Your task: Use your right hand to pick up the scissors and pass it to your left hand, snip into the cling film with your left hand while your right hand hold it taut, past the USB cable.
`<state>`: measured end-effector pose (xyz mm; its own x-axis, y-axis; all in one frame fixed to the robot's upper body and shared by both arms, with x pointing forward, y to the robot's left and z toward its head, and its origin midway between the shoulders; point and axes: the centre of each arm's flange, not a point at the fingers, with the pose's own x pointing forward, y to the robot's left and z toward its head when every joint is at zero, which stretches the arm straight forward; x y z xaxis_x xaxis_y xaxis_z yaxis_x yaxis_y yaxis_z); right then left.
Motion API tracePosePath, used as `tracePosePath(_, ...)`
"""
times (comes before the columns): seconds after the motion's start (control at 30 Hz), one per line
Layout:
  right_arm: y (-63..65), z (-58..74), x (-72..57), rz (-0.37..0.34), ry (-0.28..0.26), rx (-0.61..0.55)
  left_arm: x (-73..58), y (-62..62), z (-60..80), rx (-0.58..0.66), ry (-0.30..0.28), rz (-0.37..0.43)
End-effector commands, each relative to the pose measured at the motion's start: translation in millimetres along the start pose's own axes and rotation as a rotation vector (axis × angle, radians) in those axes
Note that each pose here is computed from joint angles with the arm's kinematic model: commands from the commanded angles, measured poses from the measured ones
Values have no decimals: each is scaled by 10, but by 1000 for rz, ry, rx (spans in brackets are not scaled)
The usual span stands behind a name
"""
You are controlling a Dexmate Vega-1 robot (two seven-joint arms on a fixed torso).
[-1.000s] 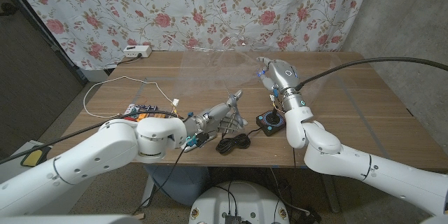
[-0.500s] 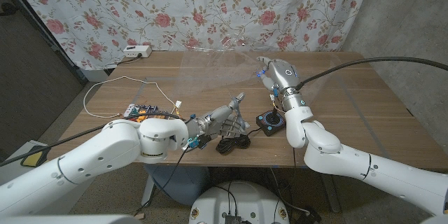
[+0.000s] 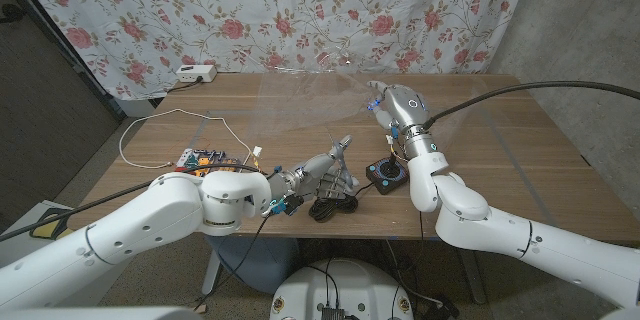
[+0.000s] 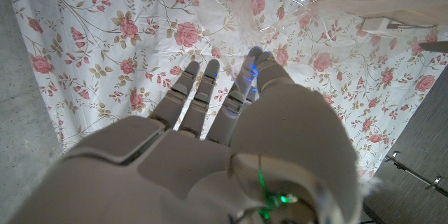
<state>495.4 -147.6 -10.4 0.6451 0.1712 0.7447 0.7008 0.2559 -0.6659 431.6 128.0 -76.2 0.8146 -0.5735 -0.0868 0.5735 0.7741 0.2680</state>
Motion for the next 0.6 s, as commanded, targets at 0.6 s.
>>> tracePosePath(0.6, -7, -6, -37, 5, 7, -9, -3, 70, 93, 29, -36, 22)
